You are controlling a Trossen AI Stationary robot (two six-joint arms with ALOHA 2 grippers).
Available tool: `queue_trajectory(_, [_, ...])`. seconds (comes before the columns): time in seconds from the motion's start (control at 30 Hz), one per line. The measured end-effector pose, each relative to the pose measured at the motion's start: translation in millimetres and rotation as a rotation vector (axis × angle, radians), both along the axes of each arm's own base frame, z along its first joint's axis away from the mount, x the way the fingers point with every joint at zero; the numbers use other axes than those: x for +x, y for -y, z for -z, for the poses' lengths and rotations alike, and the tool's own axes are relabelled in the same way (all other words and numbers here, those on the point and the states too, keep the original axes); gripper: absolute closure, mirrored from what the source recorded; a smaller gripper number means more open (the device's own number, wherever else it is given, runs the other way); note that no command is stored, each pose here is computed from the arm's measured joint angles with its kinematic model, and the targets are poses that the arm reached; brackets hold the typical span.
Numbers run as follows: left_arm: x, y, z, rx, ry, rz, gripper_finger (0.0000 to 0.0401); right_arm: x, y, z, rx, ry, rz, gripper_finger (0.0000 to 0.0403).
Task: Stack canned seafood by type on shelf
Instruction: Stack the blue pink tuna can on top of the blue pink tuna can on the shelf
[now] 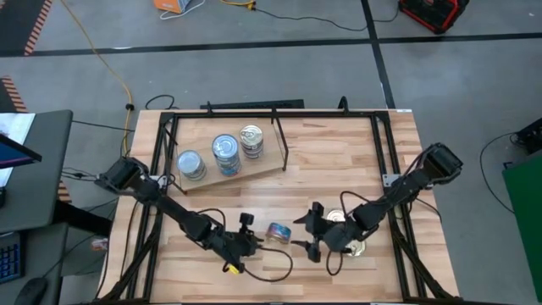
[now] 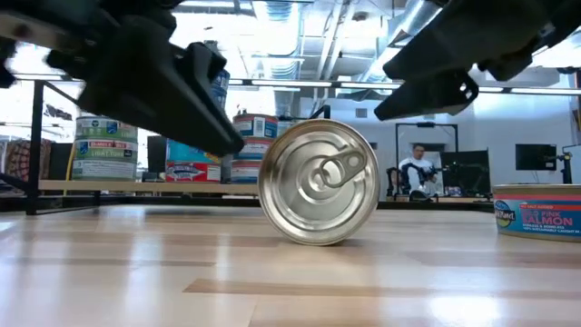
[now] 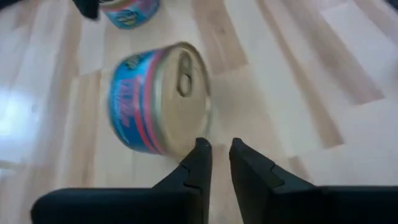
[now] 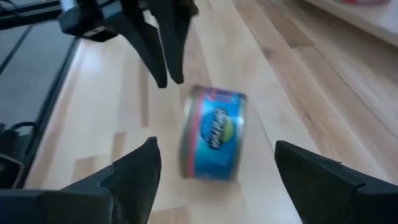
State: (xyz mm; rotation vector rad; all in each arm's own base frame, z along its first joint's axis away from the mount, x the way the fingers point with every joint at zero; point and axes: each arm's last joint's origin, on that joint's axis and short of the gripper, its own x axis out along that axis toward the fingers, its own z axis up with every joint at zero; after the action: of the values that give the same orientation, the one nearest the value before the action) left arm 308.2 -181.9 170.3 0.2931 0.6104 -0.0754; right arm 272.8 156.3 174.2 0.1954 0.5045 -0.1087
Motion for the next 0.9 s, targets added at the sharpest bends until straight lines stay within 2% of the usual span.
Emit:
queue_trajectory(0.13, [-5.4, 8.8, 1.8, -0.044, -0.006, -0.009, 0.0321, 2.7, -7.6, -0.1, -0.027, 0.015, 0.014, 0.0063])
queue_trajectory(0.33, [-5.8, 17.0, 16.1, -0.104, -0.025, -0.046, 0.025, 22.9, -14.4, 6.7, -0.078, -0.003, 0.069, 0.0063])
queue_trajectory(0.47, [-6.1, 17.5, 23.6, -0.084, -0.042, -0.064, 0.0217, 36.0, -16.4, 10.6, -0.103, -0.04, 0.082, 0.0063])
queue_trajectory(0.9, [-7.4, 16.0, 23.8, -0.072, -0.058, -0.075, 0.0212, 45.5, -7.3, 10.9, -0.072, -0.067, 0.109, 0.0068])
